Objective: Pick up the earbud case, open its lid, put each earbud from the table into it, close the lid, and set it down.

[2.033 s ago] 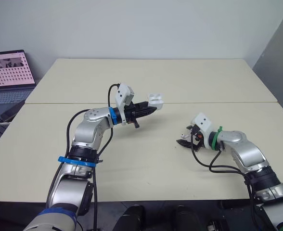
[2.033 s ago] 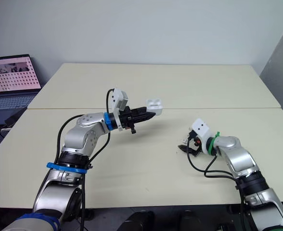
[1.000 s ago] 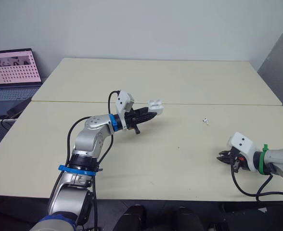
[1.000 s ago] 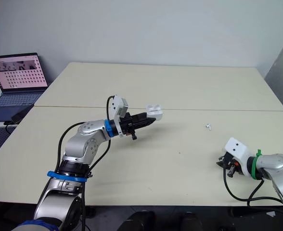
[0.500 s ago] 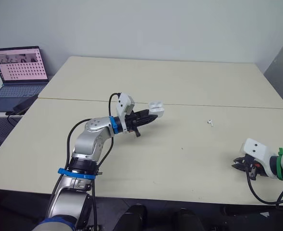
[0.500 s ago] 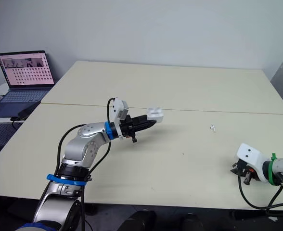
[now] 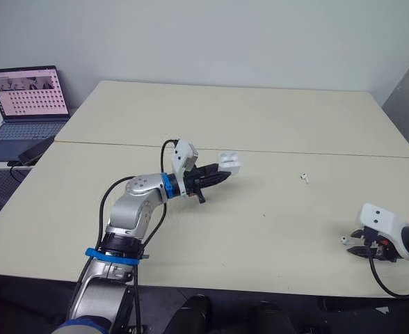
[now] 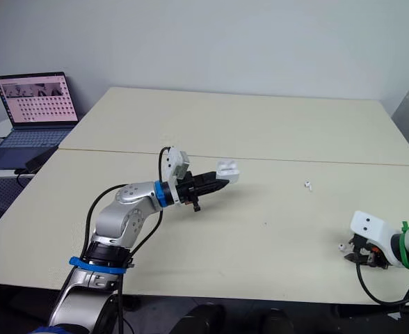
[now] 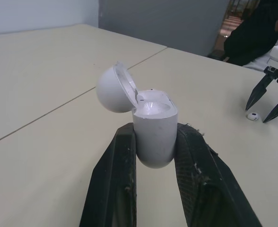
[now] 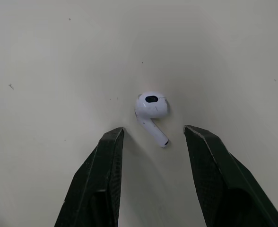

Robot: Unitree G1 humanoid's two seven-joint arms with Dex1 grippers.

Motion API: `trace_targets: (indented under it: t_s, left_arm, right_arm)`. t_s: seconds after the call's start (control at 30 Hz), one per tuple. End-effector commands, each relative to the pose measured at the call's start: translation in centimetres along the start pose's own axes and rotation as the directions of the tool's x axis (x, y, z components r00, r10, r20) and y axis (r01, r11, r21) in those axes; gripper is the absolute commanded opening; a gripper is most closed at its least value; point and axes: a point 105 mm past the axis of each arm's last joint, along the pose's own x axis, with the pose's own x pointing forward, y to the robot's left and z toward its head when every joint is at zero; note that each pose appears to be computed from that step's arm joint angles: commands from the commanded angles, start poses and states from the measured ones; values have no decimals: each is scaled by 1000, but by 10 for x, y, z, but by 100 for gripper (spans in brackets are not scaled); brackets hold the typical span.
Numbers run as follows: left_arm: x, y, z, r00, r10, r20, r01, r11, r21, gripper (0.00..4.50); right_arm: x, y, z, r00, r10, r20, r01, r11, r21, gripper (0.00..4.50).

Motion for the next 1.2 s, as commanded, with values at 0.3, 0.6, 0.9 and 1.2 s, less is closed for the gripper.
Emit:
trace_targets:
  t_s: [0.3,0.6,0.9,1.2]
  left_arm:
    - [0,-5,14,999,-11,38,10,999,42,73]
    - [0,-6,13,999,-12,36,10,999,42,73]
    - [0,-6,12,1000,-10,29,8,999,45,73]
    - [-1,-5,11,1000,-9,22,8,999,50,73]
  right_arm:
    - [8,10,19,998,63,17,-63,998,4,209]
    - [11,5,20,998,53,17,-53,998,14,209]
    - [11,5,29,997,63,32,-64,998,16,209]
    - [12,4,31,998,54,43,-55,998,20,209]
